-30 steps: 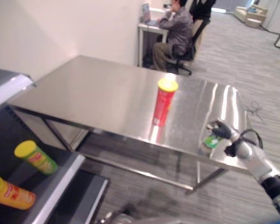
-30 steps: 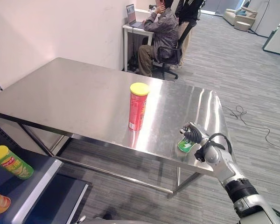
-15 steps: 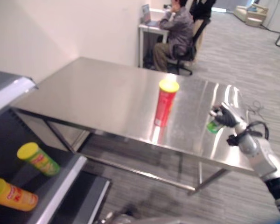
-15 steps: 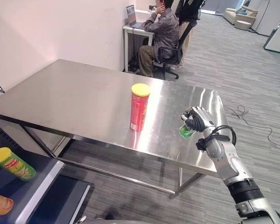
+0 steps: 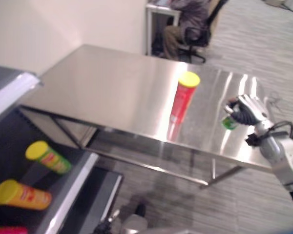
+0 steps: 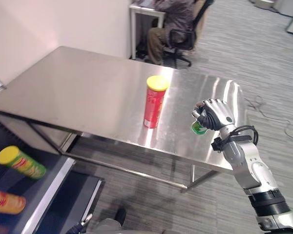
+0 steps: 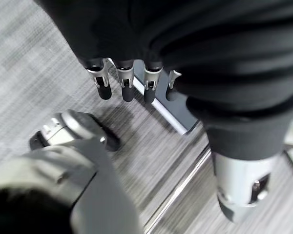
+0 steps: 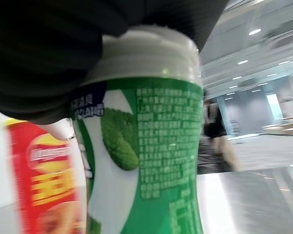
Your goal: Put the goods on the table back onto the shelves and tidy them up.
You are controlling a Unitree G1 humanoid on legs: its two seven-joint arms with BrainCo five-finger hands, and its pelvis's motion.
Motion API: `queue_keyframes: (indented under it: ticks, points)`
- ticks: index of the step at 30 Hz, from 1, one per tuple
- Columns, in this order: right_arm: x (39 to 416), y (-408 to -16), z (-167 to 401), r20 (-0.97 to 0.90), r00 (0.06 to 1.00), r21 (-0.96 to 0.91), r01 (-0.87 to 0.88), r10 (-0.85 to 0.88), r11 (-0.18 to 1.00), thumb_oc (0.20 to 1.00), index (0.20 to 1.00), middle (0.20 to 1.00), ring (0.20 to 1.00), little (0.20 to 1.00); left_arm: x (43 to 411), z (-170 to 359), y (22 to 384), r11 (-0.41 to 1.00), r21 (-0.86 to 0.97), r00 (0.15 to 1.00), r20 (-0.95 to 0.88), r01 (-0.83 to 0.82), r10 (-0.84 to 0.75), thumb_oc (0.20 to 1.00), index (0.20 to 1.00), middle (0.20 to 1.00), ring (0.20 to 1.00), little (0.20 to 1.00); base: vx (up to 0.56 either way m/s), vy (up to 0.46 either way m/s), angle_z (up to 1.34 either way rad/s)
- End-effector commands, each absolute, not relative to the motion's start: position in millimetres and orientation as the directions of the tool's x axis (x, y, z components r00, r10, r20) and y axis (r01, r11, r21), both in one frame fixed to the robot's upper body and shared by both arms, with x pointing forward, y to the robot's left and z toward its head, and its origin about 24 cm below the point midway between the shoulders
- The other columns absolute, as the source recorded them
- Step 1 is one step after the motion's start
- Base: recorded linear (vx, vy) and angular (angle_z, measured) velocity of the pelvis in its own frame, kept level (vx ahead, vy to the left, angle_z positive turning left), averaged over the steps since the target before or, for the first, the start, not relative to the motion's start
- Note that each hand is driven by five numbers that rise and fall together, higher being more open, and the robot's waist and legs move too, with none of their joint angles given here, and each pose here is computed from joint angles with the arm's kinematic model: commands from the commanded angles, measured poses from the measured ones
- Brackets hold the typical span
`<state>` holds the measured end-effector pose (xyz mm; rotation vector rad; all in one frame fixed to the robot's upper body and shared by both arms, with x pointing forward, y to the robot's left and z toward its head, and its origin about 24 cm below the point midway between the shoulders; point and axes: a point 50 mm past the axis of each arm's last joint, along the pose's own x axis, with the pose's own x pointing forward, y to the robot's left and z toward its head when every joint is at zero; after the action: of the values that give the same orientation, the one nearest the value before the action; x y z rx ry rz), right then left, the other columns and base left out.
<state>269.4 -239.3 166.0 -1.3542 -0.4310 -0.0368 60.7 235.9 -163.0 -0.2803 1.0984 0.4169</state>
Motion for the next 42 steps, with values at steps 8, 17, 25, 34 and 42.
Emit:
queue_keyframes:
  ticks: [8, 17, 25, 34, 42]
  points:
    - [255, -252, 218, 0.503, 0.831, -0.861, 0.455, 0.239, 0.227, 0.200, 0.200, 0.200, 0.200, 0.200, 71, -165, 221, 0.875, -0.071, 0.411, -0.899, -0.479, 0.152, 1.000, 1.000, 1.000, 1.000, 1.000, -0.18, -0.385, 0.52]
    - [235, -244, 231, 0.587, 0.764, -0.777, 0.439, 0.267, 0.451, 0.200, 0.200, 0.200, 0.200, 0.200, 59, -168, 219, 0.658, -0.155, 0.381, -0.900, -0.737, 0.214, 1.000, 1.000, 1.000, 1.000, 1.000, -0.20, -0.163, 0.54]
    - [221, -200, 224, 0.518, 0.683, -0.734, 0.045, 0.515, 0.678, 0.200, 0.200, 0.200, 0.200, 0.200, 44, -172, 216, 0.783, -0.081, 0.329, -0.930, -0.616, 0.163, 1.000, 1.000, 1.000, 1.000, 1.000, -0.16, 0.024, 0.34]
    - [213, -171, 222, 0.495, 0.585, -0.712, -0.150, 0.642, 0.686, 0.200, 0.200, 0.200, 0.200, 0.200, 32, -176, 206, 0.769, -0.065, 0.278, -0.949, -0.636, 0.150, 1.000, 1.000, 1.000, 1.000, 1.000, -0.19, 0.239, 0.85]
    - [202, -167, 201, 0.453, 0.633, -0.684, -0.205, 0.628, 0.700, 0.200, 0.200, 0.200, 0.200, 0.200, 35, -175, 203, 0.850, -0.049, 0.289, -0.949, -0.524, 0.123, 1.000, 1.000, 1.000, 1.000, 1.000, -0.14, 0.376, 0.69]
